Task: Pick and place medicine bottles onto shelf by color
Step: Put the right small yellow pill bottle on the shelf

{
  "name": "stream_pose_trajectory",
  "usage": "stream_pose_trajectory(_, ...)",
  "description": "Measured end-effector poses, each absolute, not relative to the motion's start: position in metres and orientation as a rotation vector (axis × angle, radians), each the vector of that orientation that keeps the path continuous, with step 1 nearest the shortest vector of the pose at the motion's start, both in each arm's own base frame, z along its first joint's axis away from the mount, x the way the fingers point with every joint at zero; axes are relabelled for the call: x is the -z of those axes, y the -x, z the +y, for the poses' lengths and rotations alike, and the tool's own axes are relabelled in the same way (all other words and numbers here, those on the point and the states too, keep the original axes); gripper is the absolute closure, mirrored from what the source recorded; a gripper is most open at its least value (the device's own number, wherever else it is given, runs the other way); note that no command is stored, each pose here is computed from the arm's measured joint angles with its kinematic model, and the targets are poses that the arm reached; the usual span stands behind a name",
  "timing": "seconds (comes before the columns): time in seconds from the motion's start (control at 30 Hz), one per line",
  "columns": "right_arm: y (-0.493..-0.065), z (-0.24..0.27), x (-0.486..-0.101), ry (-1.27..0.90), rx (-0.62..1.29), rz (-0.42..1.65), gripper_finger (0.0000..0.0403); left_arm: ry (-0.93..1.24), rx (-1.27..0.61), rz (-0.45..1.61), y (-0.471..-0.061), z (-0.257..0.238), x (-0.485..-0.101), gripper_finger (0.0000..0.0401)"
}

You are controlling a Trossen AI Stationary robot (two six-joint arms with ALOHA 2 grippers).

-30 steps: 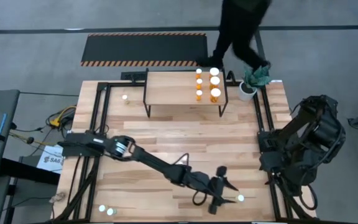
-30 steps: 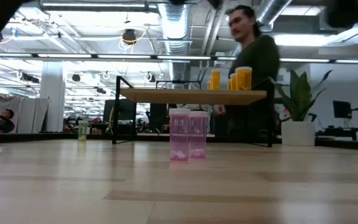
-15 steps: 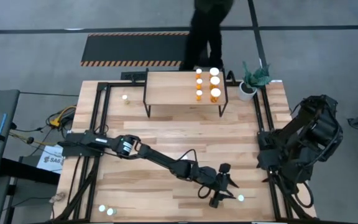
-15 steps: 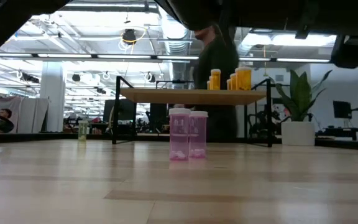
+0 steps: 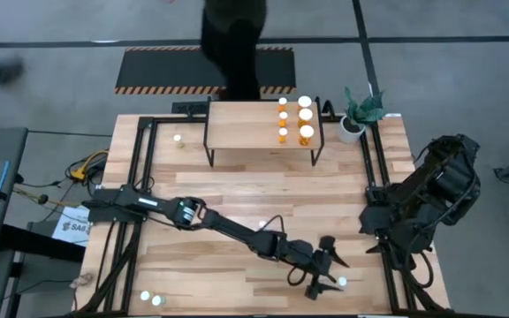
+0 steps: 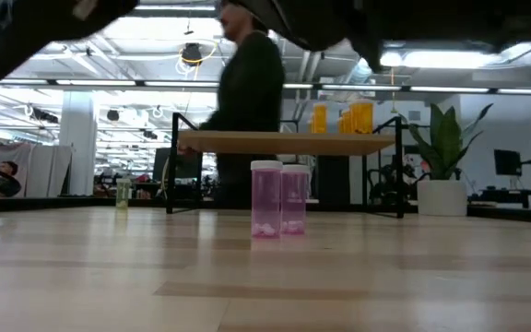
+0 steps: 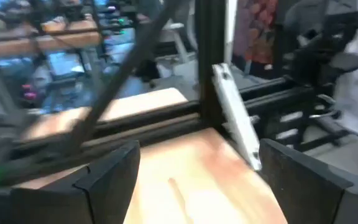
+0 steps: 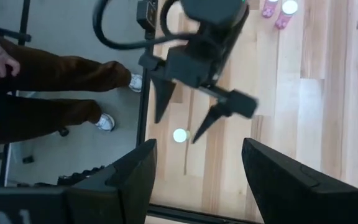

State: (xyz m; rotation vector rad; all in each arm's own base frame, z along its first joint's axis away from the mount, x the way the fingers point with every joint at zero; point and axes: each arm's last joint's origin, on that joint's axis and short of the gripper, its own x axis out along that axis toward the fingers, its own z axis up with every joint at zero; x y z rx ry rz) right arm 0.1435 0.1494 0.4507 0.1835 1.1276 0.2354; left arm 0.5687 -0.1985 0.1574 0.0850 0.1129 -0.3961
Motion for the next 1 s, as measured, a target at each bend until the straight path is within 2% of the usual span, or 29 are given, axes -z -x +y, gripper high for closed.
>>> stream_pose_trajectory(0.13,-0.145,0.149,-0.451,-0.183,-0.233,1.126,0.0148,-0.067,0.397,0.057,-0.574,-0.206,-0.141,0.0085)
stream_pose_trajectory(0.37,-0.145,0.148,-0.451,-0.180,-0.235,1.124,0.0148,-0.088,0.350,0.130,-0.574,-0.208,-0.135,0.0092)
stream_pose_trajectory(0.67,-0.147,0.146,-0.451,-0.175,-0.230,1.121,0.0148,-0.120,0.439,0.205,-0.574,-0.207,-0.117,0.0092)
stream_pose_trajectory(1.0,-0.152,0.140,-0.451,-0.192,-0.199,1.116,0.0148,-0.148,0.403,0.208,-0.578,-0.196,-0.117,0.0093)
